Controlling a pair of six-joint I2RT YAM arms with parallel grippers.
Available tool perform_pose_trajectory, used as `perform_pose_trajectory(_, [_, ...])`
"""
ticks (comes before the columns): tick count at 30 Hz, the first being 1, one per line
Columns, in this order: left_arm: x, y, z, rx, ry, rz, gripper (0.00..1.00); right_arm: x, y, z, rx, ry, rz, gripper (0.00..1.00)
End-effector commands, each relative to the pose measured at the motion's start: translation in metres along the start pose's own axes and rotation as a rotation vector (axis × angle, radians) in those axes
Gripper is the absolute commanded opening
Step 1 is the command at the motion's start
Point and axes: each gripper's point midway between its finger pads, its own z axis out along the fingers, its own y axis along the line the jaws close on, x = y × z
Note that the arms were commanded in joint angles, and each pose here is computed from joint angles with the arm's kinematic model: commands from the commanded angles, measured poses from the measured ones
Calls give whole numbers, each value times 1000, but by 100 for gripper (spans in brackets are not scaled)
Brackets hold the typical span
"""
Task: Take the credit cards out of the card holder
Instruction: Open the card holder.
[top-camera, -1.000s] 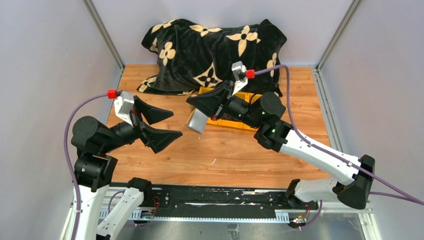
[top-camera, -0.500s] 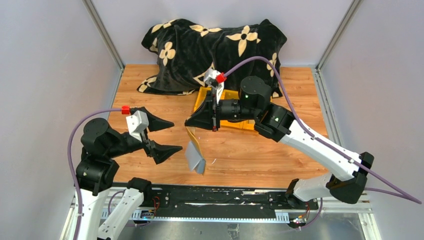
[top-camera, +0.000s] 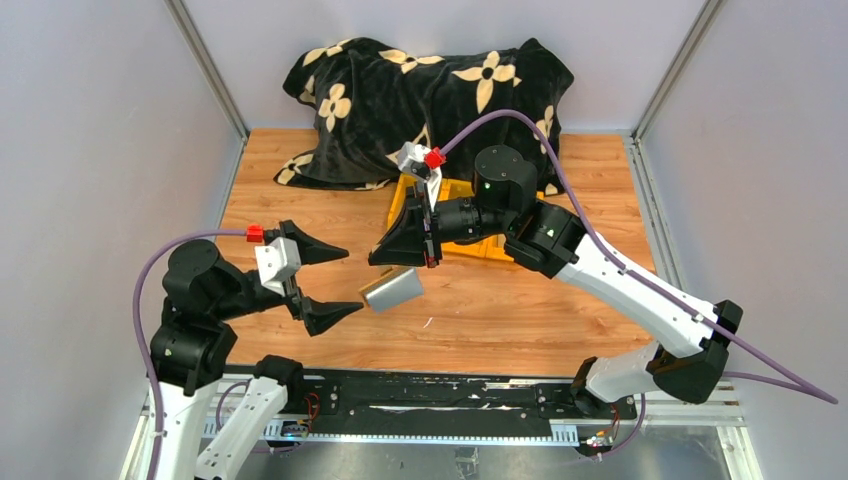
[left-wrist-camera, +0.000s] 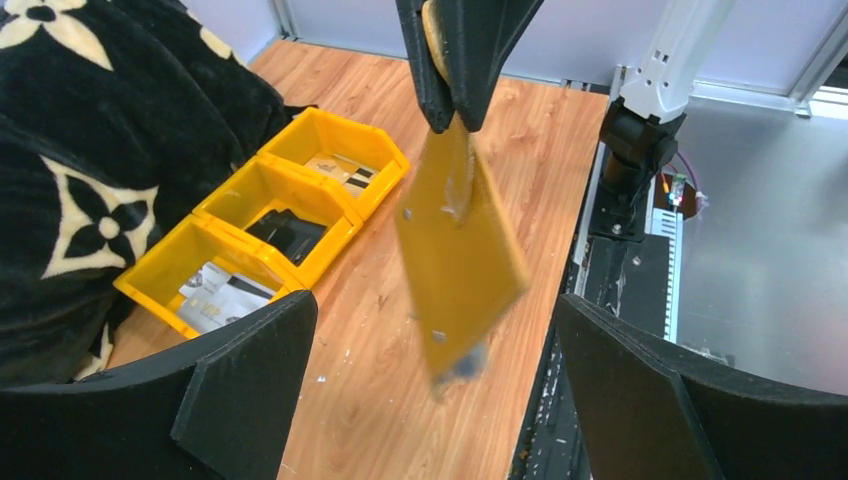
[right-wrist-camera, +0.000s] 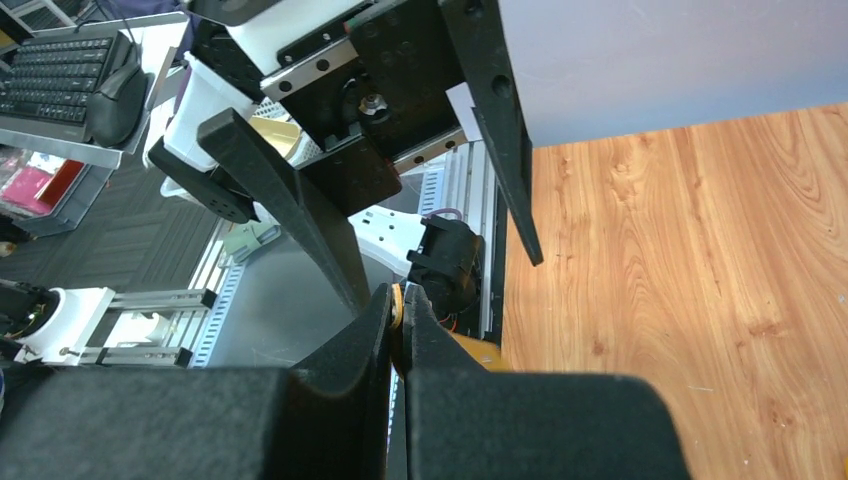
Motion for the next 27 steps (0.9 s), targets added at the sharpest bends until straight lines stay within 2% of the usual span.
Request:
perform_pose_trajectory(1, [3,0,3,35,15,27,100,-23,16,-8,-63,-41,-63,0])
perform_pose_trajectory(8, [1,4,7,70,31,66,100,-18,1,-12,-42,-34,-19,0])
perform_pose_trajectory(17, [14,25,22,42,16,-1,99,-31,-9,-9,-24,-75,15,0])
perform_pose_trajectory(23, [10,23,25,77,2,2,91,-33,-20,-7,-18,-86,60,0])
perform_pose_trajectory(27, [10,19,23,90,10,6,91,-30,-23,-8,-15,-81,76,0])
